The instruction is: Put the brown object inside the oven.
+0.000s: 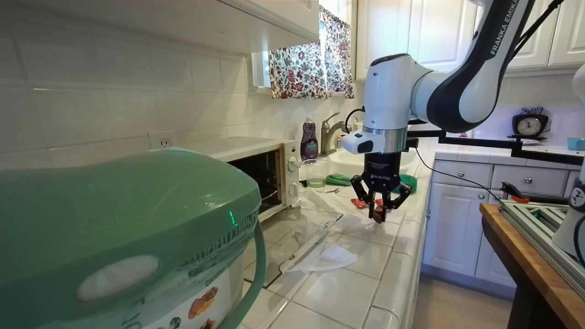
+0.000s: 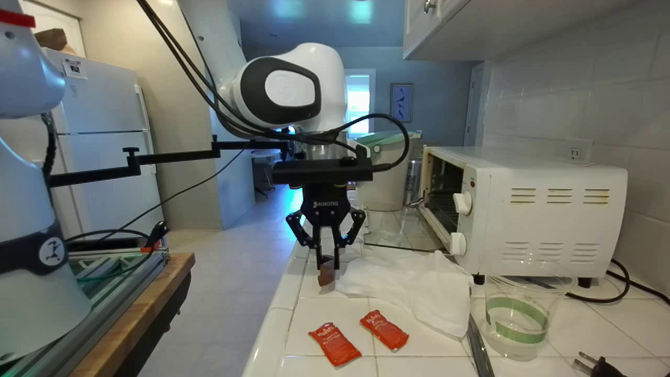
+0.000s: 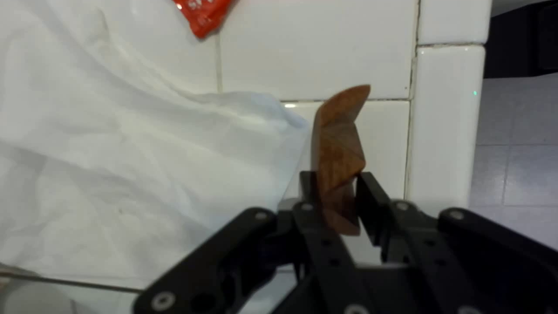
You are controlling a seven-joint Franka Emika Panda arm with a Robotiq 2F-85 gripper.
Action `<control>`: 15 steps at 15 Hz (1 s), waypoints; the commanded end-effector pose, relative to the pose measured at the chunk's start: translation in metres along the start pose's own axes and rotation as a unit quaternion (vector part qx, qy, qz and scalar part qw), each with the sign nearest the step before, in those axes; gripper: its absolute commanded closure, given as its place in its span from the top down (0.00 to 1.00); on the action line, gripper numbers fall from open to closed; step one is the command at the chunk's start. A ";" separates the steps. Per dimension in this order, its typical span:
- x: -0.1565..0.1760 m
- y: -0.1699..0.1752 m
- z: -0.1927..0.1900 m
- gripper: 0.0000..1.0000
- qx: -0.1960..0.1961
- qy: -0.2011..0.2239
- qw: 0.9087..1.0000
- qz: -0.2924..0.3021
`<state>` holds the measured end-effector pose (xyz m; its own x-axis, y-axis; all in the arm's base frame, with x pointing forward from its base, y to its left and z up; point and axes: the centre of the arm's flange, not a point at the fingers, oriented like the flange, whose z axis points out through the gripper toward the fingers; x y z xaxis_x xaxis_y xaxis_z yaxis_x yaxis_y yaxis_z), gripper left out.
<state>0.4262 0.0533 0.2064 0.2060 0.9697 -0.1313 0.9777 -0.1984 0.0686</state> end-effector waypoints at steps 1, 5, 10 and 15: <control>-0.001 -0.004 -0.032 0.07 -0.003 -0.020 1.000 0.000; 0.007 0.010 -0.065 0.07 -0.040 -0.041 0.998 -0.024; 0.031 0.040 -0.096 0.07 -0.115 -0.084 0.985 -0.097; 0.078 0.049 -0.094 0.07 -0.180 -0.125 0.958 -0.183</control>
<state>0.4714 0.1135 0.3113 -0.0483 0.9284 -0.3684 0.9405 0.1665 0.2963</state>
